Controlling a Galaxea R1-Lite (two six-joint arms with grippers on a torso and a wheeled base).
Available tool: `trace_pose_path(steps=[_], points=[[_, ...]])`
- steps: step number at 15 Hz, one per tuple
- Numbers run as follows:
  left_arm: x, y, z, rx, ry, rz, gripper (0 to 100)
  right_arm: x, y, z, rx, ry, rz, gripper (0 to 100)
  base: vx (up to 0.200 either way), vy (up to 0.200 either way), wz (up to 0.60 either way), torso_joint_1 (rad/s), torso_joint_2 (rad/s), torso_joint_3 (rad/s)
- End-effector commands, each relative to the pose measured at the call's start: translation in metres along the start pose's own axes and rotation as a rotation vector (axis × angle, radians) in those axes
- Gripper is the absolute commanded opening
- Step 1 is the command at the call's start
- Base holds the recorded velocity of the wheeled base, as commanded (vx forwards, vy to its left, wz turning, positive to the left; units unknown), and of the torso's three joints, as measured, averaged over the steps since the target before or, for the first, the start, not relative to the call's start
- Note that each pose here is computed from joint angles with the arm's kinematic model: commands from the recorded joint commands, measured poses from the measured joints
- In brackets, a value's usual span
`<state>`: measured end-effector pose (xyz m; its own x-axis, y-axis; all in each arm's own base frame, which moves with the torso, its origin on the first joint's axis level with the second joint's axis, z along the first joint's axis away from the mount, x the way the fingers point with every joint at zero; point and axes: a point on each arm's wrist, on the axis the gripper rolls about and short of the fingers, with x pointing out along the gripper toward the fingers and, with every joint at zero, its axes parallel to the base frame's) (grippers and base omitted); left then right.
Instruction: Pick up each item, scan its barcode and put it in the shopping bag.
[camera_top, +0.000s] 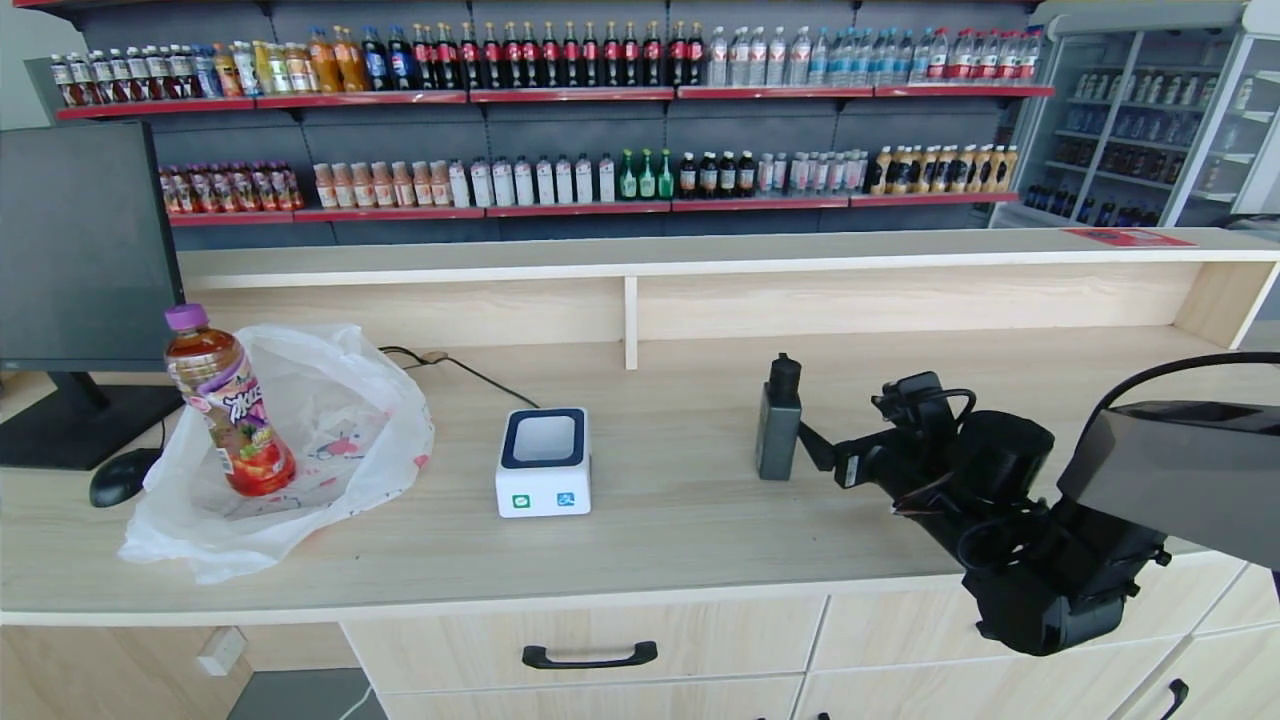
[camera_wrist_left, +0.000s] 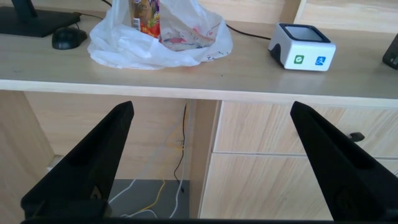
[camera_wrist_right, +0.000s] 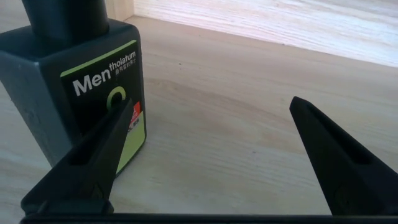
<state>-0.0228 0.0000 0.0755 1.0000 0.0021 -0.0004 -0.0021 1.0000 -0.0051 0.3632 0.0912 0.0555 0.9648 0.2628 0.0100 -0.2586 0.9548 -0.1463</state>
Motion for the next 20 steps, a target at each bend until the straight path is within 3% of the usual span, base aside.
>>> trace_pose_path(steps=[1,5,11,16,20], points=[[0.000,0.000,0.000,0.005,0.000,-0.001,100,-0.012,-0.004,0.003,0.000,0.020,-0.007,100,0.000,0.000,0.00,0.000,0.00,0.000],[0.000,0.000,0.000,0.005,0.000,-0.001,100,-0.050,-0.010,0.020,0.007,0.051,-0.018,100,0.000,0.000,0.00,0.000,0.00,0.000],[0.000,0.000,0.000,0.005,0.000,0.001,100,-0.076,0.000,0.039,0.006,0.034,0.018,100,0.000,0.000,0.00,0.000,0.00,0.000],[0.000,0.000,0.000,0.007,0.000,-0.001,100,-0.084,0.029,0.059,0.012,-0.026,0.093,100,0.000,0.000,0.00,0.000,0.00,0.000],[0.000,0.000,0.000,0.005,0.001,0.001,100,-0.095,0.035,0.055,0.031,0.009,0.100,100,0.000,0.000,0.00,0.000,0.00,0.000]])
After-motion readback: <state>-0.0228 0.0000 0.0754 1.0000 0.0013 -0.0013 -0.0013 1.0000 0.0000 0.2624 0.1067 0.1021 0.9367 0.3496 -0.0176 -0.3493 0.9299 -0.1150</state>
